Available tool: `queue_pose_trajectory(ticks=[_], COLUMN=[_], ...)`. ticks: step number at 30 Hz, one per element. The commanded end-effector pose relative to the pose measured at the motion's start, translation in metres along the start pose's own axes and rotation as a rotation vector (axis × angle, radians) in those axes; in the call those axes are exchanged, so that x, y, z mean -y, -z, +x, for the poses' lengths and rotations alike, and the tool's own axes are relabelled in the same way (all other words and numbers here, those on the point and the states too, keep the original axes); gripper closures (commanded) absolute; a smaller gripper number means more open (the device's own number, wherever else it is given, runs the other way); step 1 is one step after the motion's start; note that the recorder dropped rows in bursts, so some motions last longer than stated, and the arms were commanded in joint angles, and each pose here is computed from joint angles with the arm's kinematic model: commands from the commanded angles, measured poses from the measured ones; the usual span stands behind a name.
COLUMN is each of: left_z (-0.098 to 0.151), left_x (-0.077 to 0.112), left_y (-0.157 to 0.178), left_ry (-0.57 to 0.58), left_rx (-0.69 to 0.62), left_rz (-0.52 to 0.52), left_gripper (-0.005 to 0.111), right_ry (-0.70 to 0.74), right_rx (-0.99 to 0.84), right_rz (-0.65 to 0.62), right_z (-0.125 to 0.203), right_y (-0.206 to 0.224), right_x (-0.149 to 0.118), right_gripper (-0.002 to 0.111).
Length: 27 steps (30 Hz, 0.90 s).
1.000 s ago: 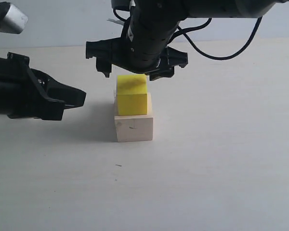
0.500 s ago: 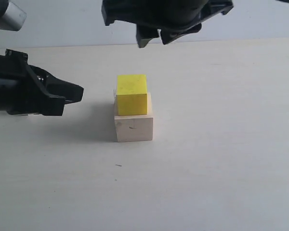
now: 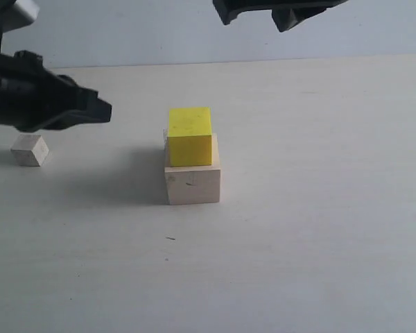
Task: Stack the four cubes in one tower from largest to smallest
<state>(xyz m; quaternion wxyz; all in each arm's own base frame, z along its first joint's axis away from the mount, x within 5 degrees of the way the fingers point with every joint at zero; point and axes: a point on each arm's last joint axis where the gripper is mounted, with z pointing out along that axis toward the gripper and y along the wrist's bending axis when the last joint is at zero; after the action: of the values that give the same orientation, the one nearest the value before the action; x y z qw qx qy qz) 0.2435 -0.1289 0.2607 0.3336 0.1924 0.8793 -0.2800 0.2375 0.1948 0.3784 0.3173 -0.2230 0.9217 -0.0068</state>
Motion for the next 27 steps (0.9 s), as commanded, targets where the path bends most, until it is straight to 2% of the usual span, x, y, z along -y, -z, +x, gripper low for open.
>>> queue_pose_trajectory(ticks=[1, 7, 13, 16, 20, 27], left_z=[-0.036, -0.058, -0.07, -0.072, -0.069, -0.055], left_x=[-0.001, -0.02, -0.05, -0.061, -0.086, -0.092], left_y=[-0.015, -0.062, -0.126, -0.14, -0.15, -0.161], left_ry=[-0.007, 0.003, 0.031, 0.059, 0.146, 0.184], left_rx=[0.009, -0.05, -0.108, -0.126, -0.172, -0.246], left_rz=[0.048, 0.061, 0.064, 0.074, 0.103, 0.15], left_gripper=[0.107, 0.107, 0.107, 0.107, 0.107, 0.107], right_ry=[0.028, 0.013, -0.037, -0.061, -0.114, -0.125], right_rx=[-0.022, -0.042, 0.083, 0.13, 0.177, 0.176], right_rz=[0.045, 0.063, 0.028, 0.015, -0.001, -0.003], right_z=[0.003, 0.009, 0.019, 0.025, 0.031, 0.031], right_y=[0.003, 0.017, 0.067, 0.085, 0.102, 0.102], right_x=[0.005, 0.013, 0.032, 0.039, 0.046, 0.046], right_gripper=[0.108, 0.108, 0.108, 0.108, 0.108, 0.108])
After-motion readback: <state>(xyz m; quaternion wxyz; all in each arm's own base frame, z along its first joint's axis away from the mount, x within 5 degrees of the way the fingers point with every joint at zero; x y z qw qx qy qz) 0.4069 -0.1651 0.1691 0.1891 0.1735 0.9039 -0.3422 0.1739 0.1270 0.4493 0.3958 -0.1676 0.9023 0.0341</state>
